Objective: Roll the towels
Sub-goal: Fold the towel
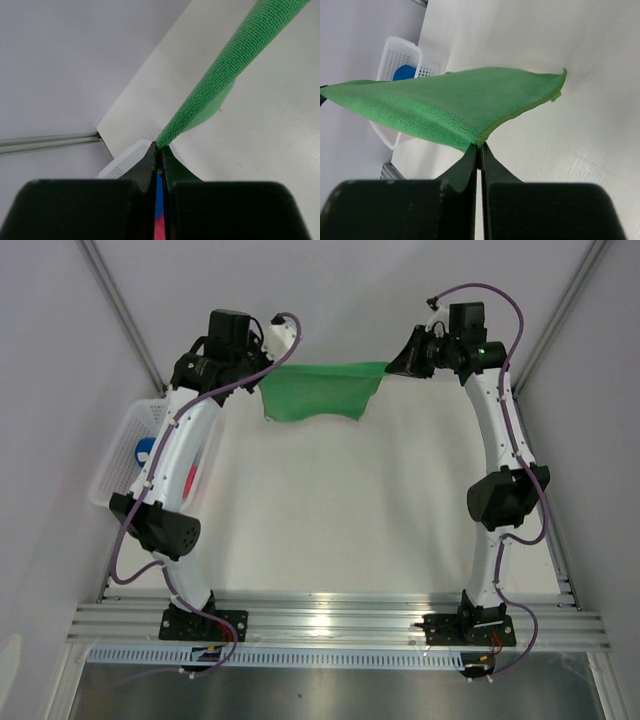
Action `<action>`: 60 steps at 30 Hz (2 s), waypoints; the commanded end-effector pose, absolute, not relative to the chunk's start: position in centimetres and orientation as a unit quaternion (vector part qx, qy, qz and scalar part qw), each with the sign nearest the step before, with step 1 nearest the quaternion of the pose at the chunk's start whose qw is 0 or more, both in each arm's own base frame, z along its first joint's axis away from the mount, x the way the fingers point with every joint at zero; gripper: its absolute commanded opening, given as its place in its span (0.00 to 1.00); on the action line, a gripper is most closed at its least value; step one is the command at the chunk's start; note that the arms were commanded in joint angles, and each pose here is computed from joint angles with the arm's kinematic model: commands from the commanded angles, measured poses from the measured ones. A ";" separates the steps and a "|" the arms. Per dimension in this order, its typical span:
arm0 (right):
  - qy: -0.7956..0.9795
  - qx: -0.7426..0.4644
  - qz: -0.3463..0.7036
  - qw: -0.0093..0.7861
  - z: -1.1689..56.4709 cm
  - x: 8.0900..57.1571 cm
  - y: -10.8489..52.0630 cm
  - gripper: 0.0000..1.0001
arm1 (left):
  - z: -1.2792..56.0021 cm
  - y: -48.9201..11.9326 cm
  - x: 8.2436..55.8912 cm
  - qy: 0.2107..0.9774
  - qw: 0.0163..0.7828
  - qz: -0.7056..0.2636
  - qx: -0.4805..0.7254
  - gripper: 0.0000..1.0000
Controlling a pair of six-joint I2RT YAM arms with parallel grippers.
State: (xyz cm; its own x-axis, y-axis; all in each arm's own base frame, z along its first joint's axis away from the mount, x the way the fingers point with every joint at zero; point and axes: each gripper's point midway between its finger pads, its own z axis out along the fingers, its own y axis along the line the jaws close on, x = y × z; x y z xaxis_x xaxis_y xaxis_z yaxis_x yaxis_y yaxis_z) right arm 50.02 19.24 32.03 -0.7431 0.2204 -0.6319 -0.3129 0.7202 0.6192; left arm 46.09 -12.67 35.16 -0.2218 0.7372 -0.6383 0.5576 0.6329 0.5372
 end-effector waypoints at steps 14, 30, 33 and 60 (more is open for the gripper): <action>0.917 -0.060 0.328 0.220 13.1 36.0 19.9 0.00 | 16.2 -11.9 34.3 0.766 0.341 -0.010 0.546 0.01; 0.939 -0.149 0.309 0.013 3.3 19.5 23.4 0.39 | 1.5 -7.9 17.0 0.783 0.121 -0.107 0.601 0.08; 0.938 -0.164 0.303 0.033 5.1 20.1 23.2 0.60 | 1.3 -7.3 17.2 0.778 0.125 -0.089 0.609 0.14; 0.908 -0.221 0.246 0.257 8.9 40.9 25.7 0.40 | 15.2 -10.1 33.2 0.920 0.213 -0.109 0.311 0.63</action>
State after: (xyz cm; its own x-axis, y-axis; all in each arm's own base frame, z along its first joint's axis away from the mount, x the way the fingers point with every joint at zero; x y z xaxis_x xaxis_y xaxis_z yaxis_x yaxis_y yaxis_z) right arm 39.04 24.69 7.88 -0.8198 -0.2662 -0.5070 -0.4810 0.8006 0.3573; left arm 29.37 -10.04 15.69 -0.5284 0.7140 -0.4593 0.7999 0.6000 0.0125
